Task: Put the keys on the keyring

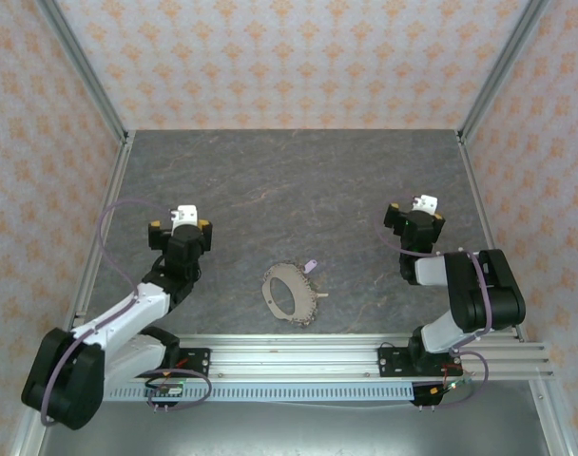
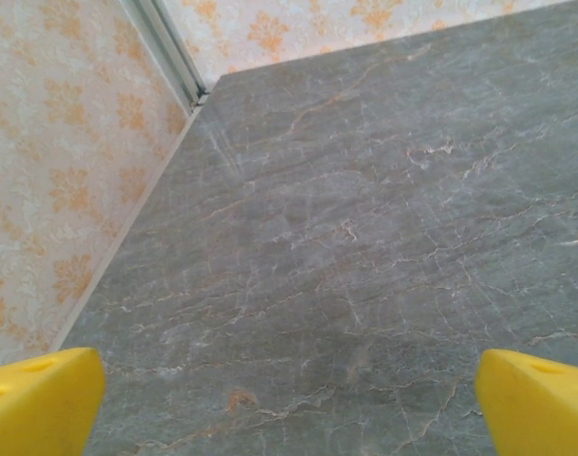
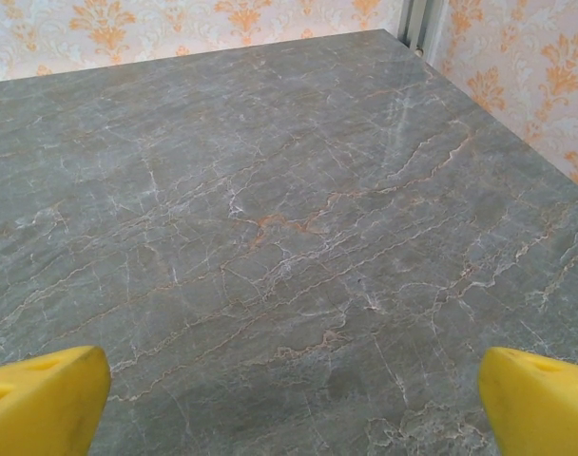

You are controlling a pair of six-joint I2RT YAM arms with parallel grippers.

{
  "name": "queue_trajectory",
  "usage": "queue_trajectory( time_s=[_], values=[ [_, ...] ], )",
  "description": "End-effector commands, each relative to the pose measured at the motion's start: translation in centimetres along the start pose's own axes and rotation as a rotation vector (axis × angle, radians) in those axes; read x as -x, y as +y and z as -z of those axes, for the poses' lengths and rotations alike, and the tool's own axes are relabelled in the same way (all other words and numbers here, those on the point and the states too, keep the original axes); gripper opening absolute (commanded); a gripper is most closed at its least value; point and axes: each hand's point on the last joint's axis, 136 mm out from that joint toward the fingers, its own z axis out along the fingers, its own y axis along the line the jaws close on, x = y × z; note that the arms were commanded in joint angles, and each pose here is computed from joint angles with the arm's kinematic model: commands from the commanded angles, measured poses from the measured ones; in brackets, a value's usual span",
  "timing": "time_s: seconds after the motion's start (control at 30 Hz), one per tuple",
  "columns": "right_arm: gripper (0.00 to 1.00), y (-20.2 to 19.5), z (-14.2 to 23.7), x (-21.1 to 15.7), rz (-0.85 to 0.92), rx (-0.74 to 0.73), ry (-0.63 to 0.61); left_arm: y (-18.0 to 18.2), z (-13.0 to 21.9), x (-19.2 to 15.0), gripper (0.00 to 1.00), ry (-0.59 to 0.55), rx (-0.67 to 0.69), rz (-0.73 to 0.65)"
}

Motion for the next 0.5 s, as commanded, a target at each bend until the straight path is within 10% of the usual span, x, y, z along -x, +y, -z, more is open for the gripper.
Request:
queue_trajectory(
  time_s=[0.0, 0.47],
  values=[
    [0.99, 0.3, 0.1, 0.2, -0.006, 0.02, -0.004, -1.1, -1.2, 0.9, 1.0, -0.067, -0.043, 0.044],
    [0.99, 0.7, 0.1, 0.1, 0.003, 0.044, -0.002, -6.0, -5.3, 1.0, 1.0, -0.051, -0.343, 0.0]
  ],
)
